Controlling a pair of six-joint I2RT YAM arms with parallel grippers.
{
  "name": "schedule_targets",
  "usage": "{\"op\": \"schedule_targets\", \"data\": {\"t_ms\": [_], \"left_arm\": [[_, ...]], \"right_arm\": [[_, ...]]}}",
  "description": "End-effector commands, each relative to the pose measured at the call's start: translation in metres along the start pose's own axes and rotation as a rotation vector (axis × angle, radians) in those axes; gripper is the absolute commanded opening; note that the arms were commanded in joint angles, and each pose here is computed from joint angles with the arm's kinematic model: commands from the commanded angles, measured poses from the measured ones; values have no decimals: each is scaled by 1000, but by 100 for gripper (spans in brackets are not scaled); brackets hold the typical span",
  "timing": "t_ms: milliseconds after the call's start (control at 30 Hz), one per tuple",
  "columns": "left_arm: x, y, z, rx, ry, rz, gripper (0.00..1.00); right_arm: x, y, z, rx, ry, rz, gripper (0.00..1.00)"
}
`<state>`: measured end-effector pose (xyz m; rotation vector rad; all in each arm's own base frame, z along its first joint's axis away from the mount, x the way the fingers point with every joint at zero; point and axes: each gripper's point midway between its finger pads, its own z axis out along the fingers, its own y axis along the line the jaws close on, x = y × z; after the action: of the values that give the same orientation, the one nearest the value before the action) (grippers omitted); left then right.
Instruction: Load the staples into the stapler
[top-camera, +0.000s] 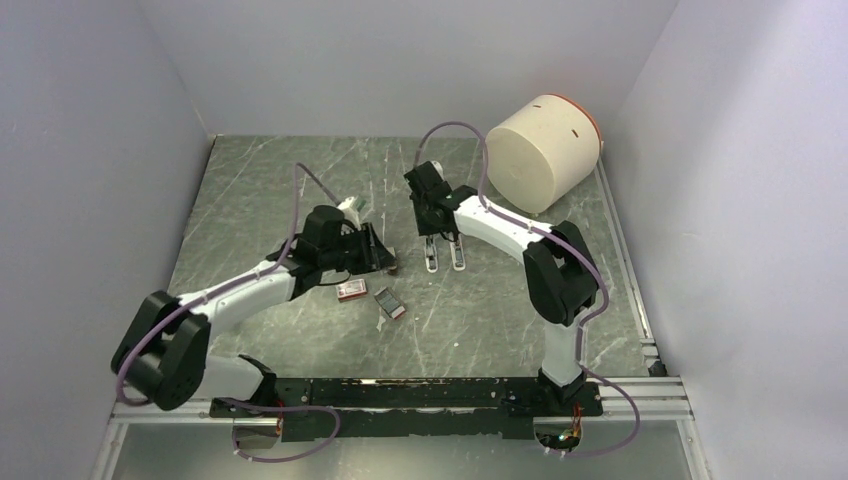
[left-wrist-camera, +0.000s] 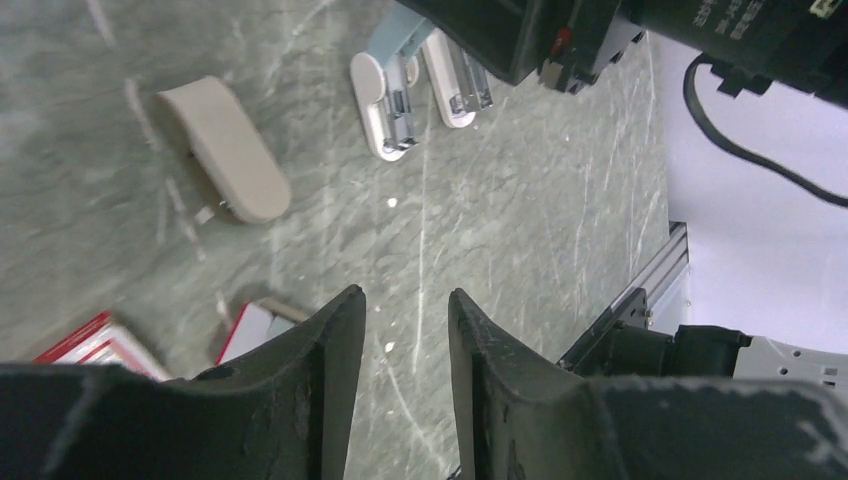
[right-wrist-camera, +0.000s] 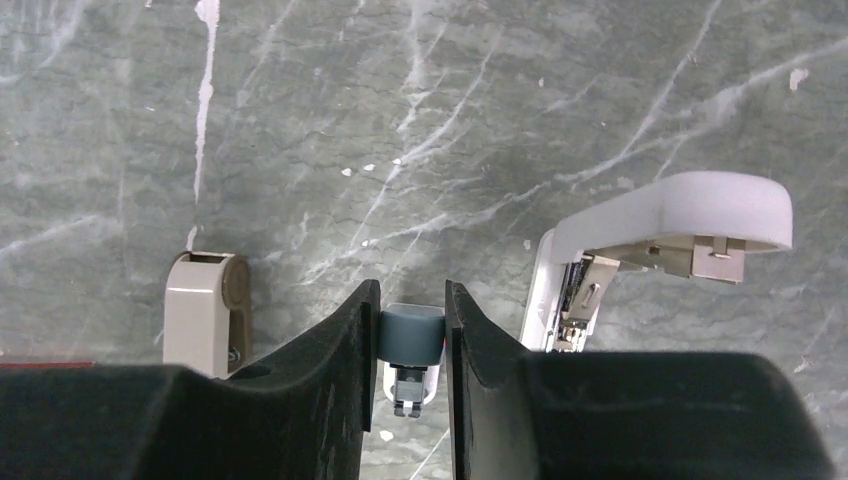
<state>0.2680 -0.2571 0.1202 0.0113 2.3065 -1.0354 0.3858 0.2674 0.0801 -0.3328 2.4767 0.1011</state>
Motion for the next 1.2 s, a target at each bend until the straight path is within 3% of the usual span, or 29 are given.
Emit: {"op": "schedule_targets", "data": {"t_ms": [0,200,433,900,1167], "left_arm": [[-13,-31,26,66,-19,-4,42],[-14,-30,61,39,-5,-9,40],[7,-13,98,25,71,7,19],[39,11,124,-21,145,-11,31],[50,37,133,-105,170,10,23]], "right_arm": [[-7,-6,-3,28,-60,59,21],[-8,-2,-2,2,-81,102,20],[-4,-1,0,-5,-82,115,20],[-1,5,-3,-50,-88,141,20],[3,13,-3,-97,-76,158,20]]}}
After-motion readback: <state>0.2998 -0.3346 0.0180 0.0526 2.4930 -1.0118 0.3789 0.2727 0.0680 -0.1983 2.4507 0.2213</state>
